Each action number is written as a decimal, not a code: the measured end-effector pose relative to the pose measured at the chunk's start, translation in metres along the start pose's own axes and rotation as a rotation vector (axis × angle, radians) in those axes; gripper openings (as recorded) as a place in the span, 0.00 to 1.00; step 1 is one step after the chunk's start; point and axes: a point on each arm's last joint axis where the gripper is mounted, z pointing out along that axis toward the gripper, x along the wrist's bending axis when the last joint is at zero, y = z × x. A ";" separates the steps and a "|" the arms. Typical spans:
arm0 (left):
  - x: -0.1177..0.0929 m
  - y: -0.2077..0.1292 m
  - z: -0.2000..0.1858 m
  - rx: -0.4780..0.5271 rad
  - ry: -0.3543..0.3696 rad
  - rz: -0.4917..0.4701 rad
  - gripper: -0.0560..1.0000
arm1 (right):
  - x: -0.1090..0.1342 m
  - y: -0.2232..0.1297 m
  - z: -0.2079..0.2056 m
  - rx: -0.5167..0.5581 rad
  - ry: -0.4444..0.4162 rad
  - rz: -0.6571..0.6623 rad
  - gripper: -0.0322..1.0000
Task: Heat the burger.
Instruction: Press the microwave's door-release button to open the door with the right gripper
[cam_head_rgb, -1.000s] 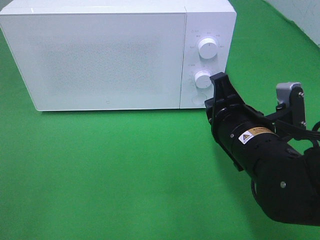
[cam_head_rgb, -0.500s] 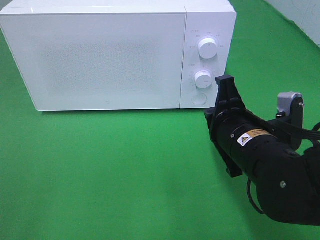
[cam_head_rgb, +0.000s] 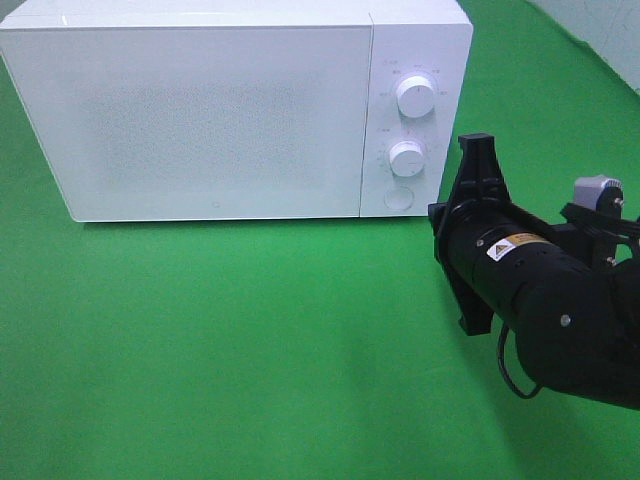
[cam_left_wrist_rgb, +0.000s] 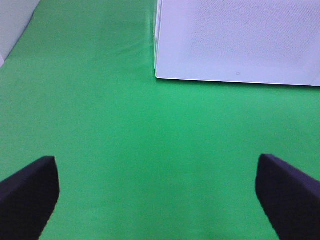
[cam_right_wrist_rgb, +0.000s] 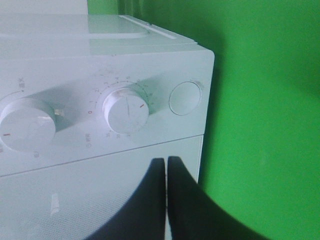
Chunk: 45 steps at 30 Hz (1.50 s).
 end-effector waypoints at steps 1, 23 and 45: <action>0.000 0.000 0.000 0.000 0.000 0.000 0.99 | 0.000 0.000 0.005 -0.008 -0.004 0.003 0.04; 0.000 0.000 0.000 0.000 0.000 0.000 0.99 | 0.002 -0.012 0.069 -0.019 -0.039 0.058 0.04; 0.000 0.000 0.000 0.000 0.000 0.000 0.99 | -0.009 -0.003 0.115 -0.052 -0.097 0.099 0.04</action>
